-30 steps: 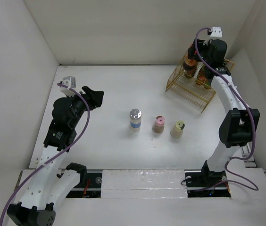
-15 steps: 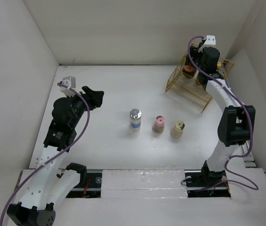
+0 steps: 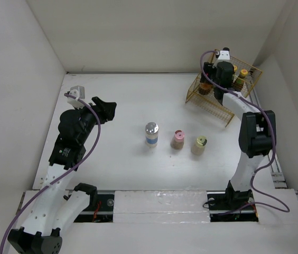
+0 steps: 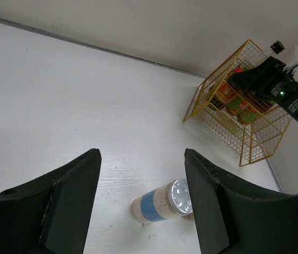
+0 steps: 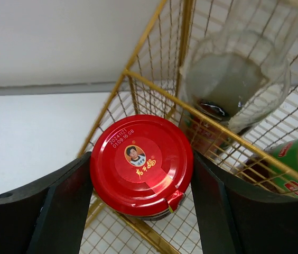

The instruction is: Organize the condiment bottles

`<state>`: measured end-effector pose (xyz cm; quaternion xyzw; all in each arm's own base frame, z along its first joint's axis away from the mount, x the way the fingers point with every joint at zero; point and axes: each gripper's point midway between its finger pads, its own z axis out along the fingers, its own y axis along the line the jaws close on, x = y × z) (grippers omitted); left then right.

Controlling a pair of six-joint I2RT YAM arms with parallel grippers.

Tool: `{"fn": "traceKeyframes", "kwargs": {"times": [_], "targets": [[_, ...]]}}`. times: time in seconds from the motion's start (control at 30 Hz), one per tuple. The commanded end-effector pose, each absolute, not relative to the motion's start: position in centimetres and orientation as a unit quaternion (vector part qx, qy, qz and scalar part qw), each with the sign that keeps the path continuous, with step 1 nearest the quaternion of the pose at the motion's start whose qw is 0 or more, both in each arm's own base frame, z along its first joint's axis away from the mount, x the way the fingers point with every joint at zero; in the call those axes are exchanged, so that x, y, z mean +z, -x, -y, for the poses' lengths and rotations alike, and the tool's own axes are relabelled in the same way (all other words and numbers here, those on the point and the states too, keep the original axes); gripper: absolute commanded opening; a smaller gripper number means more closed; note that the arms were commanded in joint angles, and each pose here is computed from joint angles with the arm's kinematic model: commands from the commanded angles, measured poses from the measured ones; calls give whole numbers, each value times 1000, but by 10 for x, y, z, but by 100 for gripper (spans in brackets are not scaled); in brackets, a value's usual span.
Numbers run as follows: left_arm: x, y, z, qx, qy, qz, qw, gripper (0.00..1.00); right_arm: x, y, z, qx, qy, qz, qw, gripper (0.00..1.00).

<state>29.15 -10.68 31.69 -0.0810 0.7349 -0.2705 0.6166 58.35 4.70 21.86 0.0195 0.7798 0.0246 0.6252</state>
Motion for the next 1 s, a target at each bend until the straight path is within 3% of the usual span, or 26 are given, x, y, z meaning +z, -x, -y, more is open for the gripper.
{"fn": "traceKeyframes", "kwargs": {"times": [0.0,0.17,0.33,0.43,0.73,0.8,0.87,0.9,0.97], "targets": [[332,-292,106,-279,79,-715,636,60,273,-596,-49,34,-33,-716,697,46],[332,-292,106,-279,79,-715,636,60,246,-599,-47,38,-32,-739,672,55],[332,-291,108,-283,75,-716,634,60,246,-599,-38,60,-44,-744,664,79],[332,-291,108,-283,75,-716,634,60,263,-595,-39,64,-47,-734,674,87],[332,-291,108,-283,75,-716,634,60,345,-555,-57,73,-16,-688,722,94],[334,-291,108,-284,75,-713,637,60,360,-538,-82,88,18,-679,729,90],[334,-291,108,-284,75,-713,637,60,361,-521,-122,128,66,-677,722,77],[334,-291,108,-284,75,-713,637,60,353,-511,-138,144,91,-680,713,44],[334,-291,108,-284,75,-713,637,60,351,-485,-178,197,146,-672,699,21]]}}
